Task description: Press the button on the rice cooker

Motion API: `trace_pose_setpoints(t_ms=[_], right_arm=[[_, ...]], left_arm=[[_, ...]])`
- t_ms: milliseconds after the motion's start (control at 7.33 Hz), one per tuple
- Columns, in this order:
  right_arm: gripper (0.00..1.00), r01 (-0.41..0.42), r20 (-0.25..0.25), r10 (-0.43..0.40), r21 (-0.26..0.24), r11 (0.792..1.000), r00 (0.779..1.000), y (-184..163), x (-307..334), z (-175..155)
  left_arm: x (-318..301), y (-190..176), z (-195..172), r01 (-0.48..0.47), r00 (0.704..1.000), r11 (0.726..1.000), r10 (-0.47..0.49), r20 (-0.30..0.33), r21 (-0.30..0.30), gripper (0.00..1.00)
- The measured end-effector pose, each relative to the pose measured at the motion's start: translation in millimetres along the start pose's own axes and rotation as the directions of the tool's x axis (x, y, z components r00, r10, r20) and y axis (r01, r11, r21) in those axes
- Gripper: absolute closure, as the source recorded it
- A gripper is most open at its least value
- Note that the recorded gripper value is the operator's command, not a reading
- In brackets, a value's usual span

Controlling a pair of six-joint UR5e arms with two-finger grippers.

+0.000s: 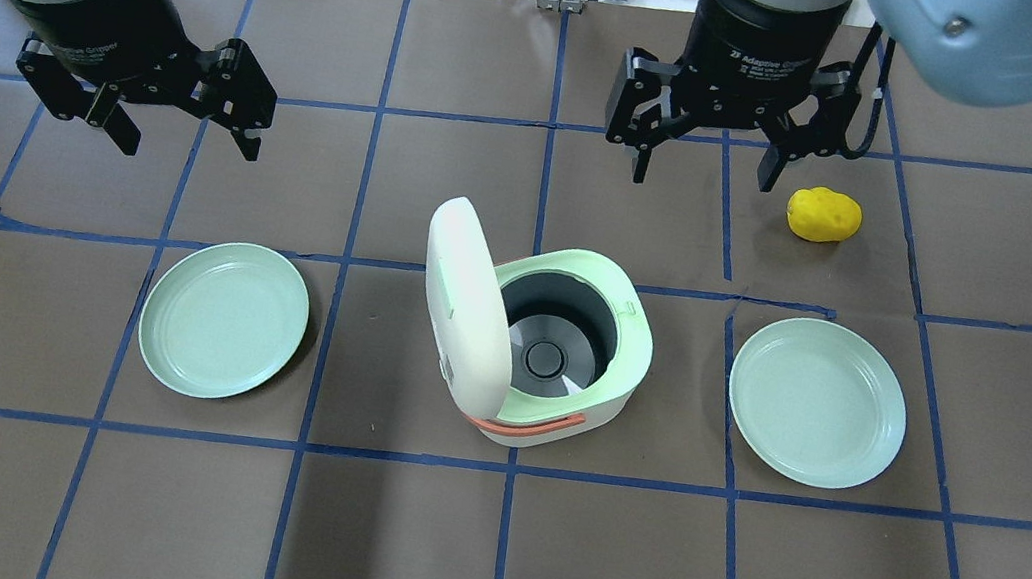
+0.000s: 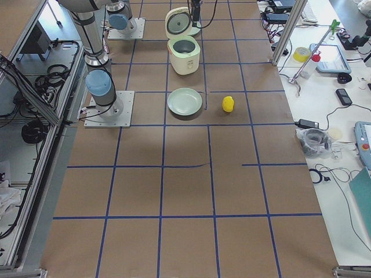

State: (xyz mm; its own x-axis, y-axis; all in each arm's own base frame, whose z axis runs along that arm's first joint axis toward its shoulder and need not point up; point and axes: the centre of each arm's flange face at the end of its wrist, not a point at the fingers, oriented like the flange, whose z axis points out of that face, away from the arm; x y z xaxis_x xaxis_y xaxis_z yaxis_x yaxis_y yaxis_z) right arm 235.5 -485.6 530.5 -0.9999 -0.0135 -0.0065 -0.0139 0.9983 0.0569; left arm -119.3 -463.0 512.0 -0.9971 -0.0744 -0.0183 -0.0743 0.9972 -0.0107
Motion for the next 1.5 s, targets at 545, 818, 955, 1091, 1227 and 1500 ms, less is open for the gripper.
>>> trace_pose_setpoints(t_ms=[545, 818, 955, 1091, 1227, 1500], right_arm=[[0.00, -0.051, 0.007, 0.051, 0.024, 0.998, 0.999, -32.7, 84.2, -3.4], [0.00, -0.050, 0.007, 0.049, 0.022, 0.999, 0.999, -38.5, 99.7, 6.4], [0.00, -0.054, 0.007, 0.054, 0.028, 0.998, 0.999, -40.8, 105.3, 9.1], [0.00, -0.058, 0.007, 0.057, 0.031, 0.998, 0.998, -41.8, 108.3, 10.3], [0.00, -0.060, 0.007, 0.059, 0.033, 0.998, 0.998, -42.3, 109.5, 10.6], [0.00, -0.060, 0.007, 0.060, 0.034, 0.998, 0.998, -42.4, 109.6, 10.5]], left_arm=[[0.0, -0.2, 0.3, 0.000, 1.000, 1.000, 0.000, 0.000, -0.001, 0.00], [0.0, 0.0, 0.0, 0.000, 1.000, 1.000, 0.000, 0.000, 0.000, 0.00], [0.0, 0.0, 0.0, 0.000, 1.000, 1.000, 0.000, 0.000, 0.000, 0.00], [0.0, 0.0, 0.0, 0.000, 1.000, 1.000, 0.000, 0.000, 0.000, 0.00], [0.0, 0.0, 0.0, 0.000, 1.000, 1.000, 0.000, 0.000, 0.000, 0.00], [0.0, 0.0, 0.0, 0.000, 1.000, 1.000, 0.000, 0.000, 0.000, 0.00]])
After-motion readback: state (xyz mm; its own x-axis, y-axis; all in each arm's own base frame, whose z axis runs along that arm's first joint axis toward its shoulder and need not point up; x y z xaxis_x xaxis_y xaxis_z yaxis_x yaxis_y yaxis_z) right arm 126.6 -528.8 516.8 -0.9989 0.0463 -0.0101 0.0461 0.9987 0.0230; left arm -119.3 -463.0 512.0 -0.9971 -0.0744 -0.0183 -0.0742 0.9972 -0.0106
